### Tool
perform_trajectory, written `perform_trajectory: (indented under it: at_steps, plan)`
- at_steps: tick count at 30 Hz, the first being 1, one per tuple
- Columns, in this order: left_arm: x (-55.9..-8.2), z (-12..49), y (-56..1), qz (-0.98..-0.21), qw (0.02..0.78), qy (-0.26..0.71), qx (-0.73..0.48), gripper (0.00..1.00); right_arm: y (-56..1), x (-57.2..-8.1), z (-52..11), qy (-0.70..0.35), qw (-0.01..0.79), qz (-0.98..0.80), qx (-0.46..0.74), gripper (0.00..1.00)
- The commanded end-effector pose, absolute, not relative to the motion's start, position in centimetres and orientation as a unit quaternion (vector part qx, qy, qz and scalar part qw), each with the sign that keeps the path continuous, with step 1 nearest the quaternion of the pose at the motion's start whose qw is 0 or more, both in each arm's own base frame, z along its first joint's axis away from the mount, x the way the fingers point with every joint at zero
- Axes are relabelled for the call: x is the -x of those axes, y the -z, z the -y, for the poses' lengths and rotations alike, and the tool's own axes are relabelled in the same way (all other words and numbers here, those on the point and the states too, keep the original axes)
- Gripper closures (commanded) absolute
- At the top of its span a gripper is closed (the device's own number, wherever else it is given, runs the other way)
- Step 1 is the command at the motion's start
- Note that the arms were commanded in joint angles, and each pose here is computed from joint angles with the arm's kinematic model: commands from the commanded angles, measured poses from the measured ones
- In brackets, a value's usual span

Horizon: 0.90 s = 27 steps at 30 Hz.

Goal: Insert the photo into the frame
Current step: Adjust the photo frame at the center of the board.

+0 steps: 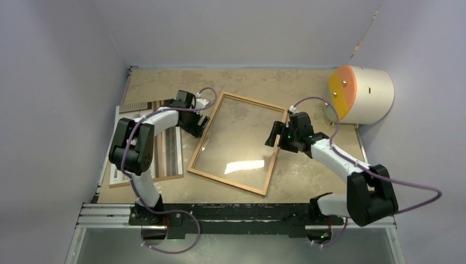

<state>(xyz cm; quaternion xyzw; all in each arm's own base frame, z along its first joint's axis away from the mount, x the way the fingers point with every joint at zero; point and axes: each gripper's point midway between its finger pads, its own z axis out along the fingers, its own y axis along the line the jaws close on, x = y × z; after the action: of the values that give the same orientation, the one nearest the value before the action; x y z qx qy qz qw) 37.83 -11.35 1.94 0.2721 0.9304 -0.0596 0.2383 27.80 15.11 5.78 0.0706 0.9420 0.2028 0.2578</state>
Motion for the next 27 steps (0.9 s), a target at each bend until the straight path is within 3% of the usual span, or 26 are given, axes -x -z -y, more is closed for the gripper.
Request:
perform_trajectory:
  at_steps: [1,12,27]
  plan:
    - [-35.7,10.4,-1.4,-0.933,0.209,0.058,-0.289,0.2,-7.6,-28.0,-12.9,-0.202,0.284,-0.929,-0.121,0.17]
    - [-34.0,11.4,-0.2,-0.931,0.199,0.072,-0.299,0.2,-5.5,-31.2,-16.2,-0.3,0.239,-0.916,-0.118,0.18]
    - [-35.1,13.0,1.2,-0.929,0.202,0.08,-0.301,0.2,-5.6,-36.3,-17.2,-0.294,0.229,-0.92,-0.123,0.2]
